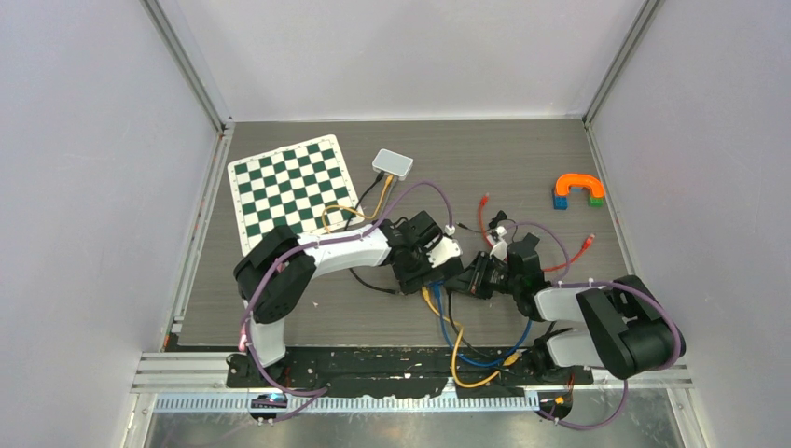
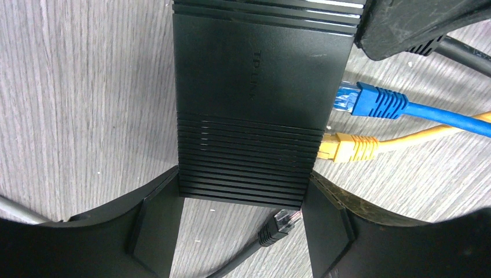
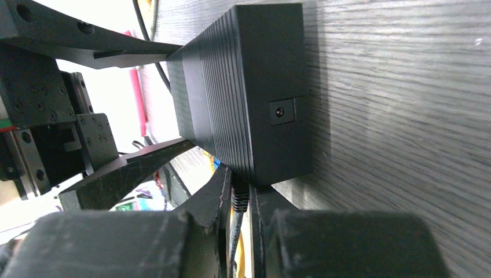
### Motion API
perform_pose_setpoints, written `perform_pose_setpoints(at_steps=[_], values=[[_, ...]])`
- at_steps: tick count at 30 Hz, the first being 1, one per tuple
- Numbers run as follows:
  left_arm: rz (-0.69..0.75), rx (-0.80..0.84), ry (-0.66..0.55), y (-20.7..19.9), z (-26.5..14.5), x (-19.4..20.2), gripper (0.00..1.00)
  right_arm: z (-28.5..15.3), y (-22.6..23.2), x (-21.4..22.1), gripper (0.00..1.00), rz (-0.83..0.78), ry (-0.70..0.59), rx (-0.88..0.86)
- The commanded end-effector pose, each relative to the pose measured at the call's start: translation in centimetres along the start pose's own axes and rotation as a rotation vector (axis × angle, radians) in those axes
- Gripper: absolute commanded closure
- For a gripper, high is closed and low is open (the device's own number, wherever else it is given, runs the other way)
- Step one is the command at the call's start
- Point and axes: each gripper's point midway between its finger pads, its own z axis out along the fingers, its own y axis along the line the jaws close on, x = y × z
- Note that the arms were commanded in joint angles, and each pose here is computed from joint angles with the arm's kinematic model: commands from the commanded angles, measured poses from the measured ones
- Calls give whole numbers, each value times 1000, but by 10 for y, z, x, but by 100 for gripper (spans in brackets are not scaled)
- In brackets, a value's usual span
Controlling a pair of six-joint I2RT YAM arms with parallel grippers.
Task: Pull the plug from the switch port
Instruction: Pull the connector from the switch port.
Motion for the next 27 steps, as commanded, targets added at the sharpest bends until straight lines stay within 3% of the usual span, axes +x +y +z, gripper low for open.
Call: perform_pose_setpoints(at_steps=[1, 9, 16, 21, 27], values=[[-47, -6, -34, 6, 3, -16, 44, -10, 12, 30, 95, 21, 114, -75], [-79, 16, -47, 6, 1, -24, 45, -10, -7, 37, 95, 23, 124, 45], [-109, 27, -63, 7, 0, -33, 46, -12, 1, 41, 95, 47, 102, -24], [-135, 11, -56, 12, 1, -30, 46, -13, -19, 50, 95, 15, 161, 84], [-160, 2, -25, 15, 7, -24, 47, -15, 4, 60, 95, -3, 226, -66]])
